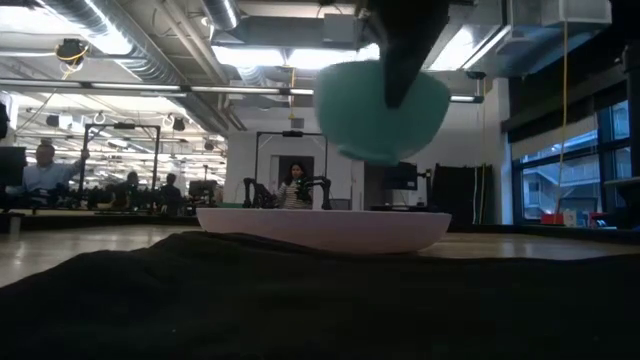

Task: Set table place
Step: Stack the green bowl on top of the purple plate

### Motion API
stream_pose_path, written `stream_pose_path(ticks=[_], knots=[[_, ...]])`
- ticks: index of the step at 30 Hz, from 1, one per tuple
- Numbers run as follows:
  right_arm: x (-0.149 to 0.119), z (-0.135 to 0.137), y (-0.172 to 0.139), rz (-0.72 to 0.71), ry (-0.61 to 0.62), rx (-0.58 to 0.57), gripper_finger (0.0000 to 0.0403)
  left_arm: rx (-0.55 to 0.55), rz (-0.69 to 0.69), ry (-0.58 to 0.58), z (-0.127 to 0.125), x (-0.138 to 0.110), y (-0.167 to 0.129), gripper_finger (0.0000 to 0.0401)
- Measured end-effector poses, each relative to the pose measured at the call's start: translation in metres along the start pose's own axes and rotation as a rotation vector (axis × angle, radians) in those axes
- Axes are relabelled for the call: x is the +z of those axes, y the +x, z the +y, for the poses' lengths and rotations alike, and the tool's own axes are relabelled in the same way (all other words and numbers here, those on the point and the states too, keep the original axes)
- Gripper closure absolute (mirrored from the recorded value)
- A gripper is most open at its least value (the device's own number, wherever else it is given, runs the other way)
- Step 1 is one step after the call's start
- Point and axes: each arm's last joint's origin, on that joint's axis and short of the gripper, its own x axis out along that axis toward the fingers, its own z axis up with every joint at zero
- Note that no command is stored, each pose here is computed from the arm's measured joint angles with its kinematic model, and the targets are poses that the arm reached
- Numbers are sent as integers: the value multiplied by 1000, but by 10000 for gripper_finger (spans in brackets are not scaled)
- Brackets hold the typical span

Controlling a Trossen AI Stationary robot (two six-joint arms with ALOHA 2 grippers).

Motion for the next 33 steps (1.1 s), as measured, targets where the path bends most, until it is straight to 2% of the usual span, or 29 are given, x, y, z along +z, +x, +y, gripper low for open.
stream_pose_path(ticks=[9,22,33], knots=[[18,25,36,7,-59,7,390,19,-10,-1,1,0,0,222],[30,30,71,22,-69,1,388,20,-16,-5,0,0,0,222],[33,31,75,3,-63,6,382,19,-15,-2,0,0,0,222]])
